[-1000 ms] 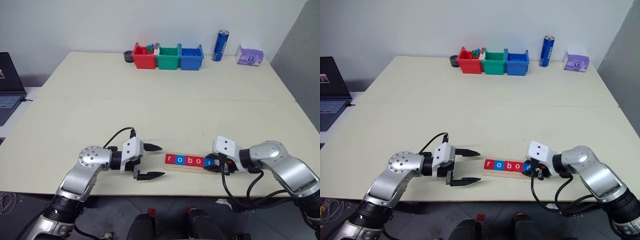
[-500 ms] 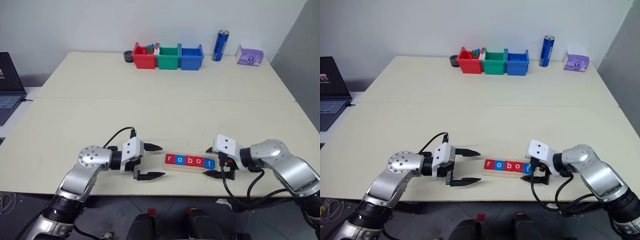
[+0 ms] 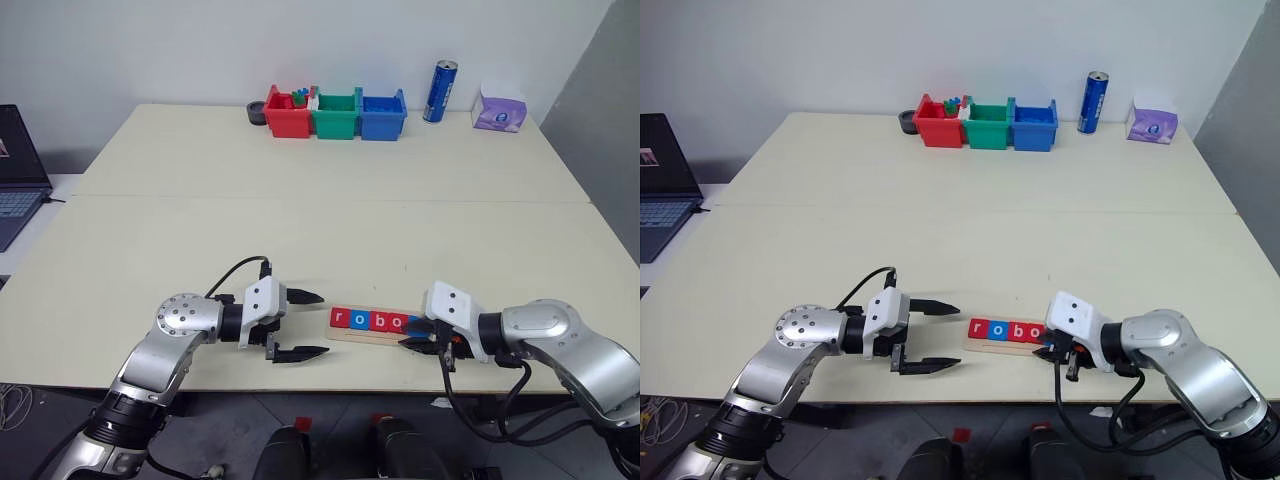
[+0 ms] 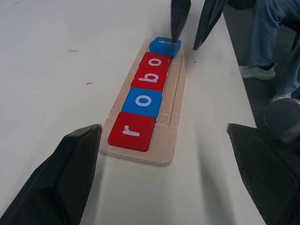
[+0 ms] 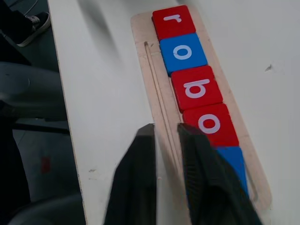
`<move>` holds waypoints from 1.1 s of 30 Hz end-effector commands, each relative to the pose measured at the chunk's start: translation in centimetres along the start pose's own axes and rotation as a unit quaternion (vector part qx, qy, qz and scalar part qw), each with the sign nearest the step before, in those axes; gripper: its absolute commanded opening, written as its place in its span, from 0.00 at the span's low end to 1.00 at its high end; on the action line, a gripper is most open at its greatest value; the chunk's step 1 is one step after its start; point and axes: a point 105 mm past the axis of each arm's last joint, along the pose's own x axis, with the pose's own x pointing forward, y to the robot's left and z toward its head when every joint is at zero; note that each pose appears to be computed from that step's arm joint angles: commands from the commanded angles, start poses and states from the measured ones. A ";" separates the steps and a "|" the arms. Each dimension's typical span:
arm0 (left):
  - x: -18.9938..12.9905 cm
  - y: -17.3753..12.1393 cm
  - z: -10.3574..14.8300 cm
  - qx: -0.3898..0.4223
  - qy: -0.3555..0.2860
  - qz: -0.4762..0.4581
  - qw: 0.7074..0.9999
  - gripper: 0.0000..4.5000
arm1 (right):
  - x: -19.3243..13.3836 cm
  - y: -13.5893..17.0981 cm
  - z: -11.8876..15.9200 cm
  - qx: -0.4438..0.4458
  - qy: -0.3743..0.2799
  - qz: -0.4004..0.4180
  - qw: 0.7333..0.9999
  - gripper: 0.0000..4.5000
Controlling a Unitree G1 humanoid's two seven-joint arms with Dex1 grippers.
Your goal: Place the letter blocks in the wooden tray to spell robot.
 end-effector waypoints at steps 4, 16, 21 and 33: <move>-0.1 0.0 0.4 0.018 -0.006 -0.002 1.000 1.00 | -0.1 -0.4 -0.1 -0.009 0.011 -0.013 1.000 0.05; 0.0 0.0 0.5 0.017 -0.008 -0.001 1.000 1.00 | -0.2 -1.1 -0.7 -0.008 0.024 -0.025 0.999 0.05; 0.0 0.0 0.5 0.018 -0.008 -0.001 1.000 1.00 | -0.3 -1.5 -0.7 -0.005 0.023 -0.037 0.999 0.05; 0.1 0.0 0.4 0.018 -0.009 -0.002 1.000 1.00 | -0.8 -1.3 -0.3 -0.006 0.018 -0.029 0.999 0.05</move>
